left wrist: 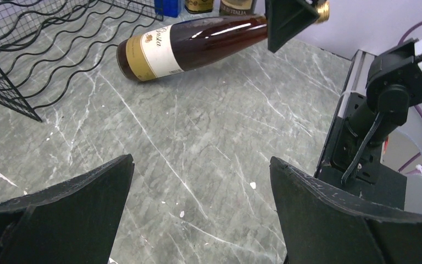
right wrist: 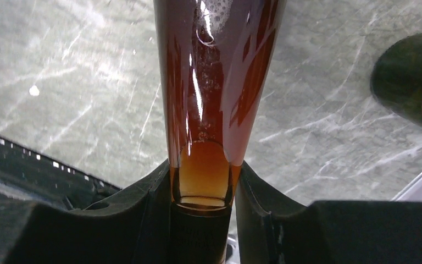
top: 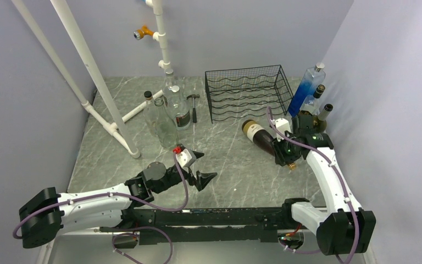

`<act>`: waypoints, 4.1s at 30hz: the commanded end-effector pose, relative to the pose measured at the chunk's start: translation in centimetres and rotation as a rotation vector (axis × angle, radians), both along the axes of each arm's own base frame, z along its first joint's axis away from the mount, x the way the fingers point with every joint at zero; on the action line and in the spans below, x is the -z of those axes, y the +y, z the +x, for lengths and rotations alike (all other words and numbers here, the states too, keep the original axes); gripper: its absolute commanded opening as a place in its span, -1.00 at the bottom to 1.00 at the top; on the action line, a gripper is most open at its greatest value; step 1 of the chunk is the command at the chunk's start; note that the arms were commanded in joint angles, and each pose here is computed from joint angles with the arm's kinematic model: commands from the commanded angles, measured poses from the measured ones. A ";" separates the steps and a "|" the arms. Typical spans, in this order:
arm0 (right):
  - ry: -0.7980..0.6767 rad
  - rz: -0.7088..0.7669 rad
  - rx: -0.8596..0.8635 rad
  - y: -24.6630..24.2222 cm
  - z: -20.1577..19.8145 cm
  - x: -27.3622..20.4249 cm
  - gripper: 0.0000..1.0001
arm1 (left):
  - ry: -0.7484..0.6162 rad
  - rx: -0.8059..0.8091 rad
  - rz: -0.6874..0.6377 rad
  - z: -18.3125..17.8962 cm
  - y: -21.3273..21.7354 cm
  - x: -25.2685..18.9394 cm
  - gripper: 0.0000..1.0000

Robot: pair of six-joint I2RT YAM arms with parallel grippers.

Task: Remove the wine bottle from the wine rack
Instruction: Pick up the wine bottle from the wine rack.

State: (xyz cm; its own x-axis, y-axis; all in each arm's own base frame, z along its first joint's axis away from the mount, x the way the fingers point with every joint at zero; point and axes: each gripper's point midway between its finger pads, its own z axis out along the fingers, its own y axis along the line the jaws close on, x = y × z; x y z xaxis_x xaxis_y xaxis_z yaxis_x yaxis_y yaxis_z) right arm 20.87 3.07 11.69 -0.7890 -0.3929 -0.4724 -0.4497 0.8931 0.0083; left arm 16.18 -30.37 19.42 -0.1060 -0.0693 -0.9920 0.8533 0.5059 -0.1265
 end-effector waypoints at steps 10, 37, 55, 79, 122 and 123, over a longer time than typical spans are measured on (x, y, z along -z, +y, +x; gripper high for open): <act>-0.118 0.025 -0.436 2.7 2.1 -7.5 -1.00 | -0.067 0.108 0.055 -0.9 -1.3 -0.3 0.99; -0.059 -0.054 -0.915 8.0 -0.6 -10.0 -1.00 | -0.422 0.280 0.137 0.6 -8.2 -0.7 0.99; -0.144 -0.109 -1.139 10.8 -1.2 -11.5 -1.00 | -0.236 0.619 -0.084 1.6 -9.5 -1.6 0.99; -0.177 -0.271 -1.219 13.2 0.8 -11.5 -1.00 | 0.227 1.014 -0.064 1.4 -12.7 -0.4 0.93; -0.232 -0.351 -1.145 13.2 2.7 -12.5 -0.46 | 0.307 1.154 -0.101 0.0 -11.8 -1.3 -1.00; -0.232 -0.349 -1.142 13.3 2.7 -12.5 -0.36 | 0.302 1.151 -0.099 0.0 -11.8 -1.3 -1.00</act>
State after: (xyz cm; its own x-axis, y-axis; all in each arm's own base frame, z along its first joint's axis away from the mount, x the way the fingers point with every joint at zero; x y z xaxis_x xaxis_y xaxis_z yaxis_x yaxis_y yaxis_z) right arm 19.91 15.25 21.31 0.1577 -0.9569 -0.2437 -0.9837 -0.1305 -0.1240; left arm 17.85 -43.00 18.79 -0.4488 0.1495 -0.8810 0.7334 -0.5016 -0.4588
